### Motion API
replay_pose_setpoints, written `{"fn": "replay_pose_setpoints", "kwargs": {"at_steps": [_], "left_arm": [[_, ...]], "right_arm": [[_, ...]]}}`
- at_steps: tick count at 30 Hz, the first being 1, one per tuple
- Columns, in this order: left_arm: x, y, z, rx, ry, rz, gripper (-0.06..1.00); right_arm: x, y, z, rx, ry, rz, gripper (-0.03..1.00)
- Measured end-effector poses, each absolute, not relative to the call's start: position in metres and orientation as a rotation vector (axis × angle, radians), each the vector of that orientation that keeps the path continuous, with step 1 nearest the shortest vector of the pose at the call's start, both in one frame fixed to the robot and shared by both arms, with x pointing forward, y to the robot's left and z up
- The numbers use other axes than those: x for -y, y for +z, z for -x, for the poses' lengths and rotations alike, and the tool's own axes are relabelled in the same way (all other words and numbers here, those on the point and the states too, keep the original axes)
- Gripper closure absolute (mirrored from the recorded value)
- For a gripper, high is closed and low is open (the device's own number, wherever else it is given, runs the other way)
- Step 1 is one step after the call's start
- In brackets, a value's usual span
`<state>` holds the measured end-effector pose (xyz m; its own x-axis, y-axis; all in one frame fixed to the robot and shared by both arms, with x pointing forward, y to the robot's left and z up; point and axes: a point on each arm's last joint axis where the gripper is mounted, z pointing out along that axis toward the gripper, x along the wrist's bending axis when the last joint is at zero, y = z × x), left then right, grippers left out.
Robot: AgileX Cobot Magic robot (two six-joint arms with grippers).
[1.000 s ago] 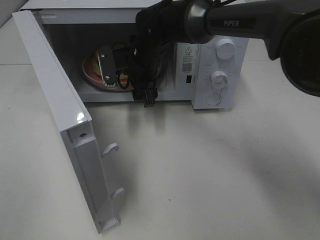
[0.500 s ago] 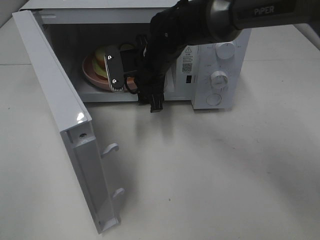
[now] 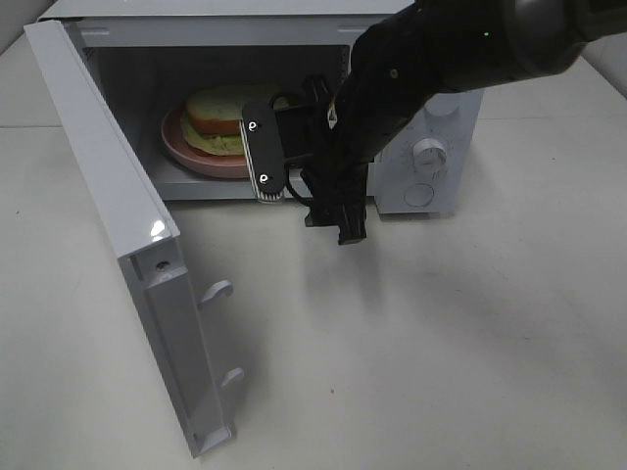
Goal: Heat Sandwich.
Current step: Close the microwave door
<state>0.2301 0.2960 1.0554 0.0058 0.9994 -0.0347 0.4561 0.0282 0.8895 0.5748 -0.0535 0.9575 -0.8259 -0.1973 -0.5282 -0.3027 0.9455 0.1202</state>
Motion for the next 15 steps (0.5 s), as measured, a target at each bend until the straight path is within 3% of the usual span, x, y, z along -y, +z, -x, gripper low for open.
{"fn": "replay_pose_setpoints", "kwargs": {"at_steps": [15], "left_arm": [[-0.296,1.055,-0.23,-1.552,0.912,-1.528,-0.02]], "right_arm": [[0.093,0.977,-0.518,-2.596,0.307,0.247,0.21]]}}
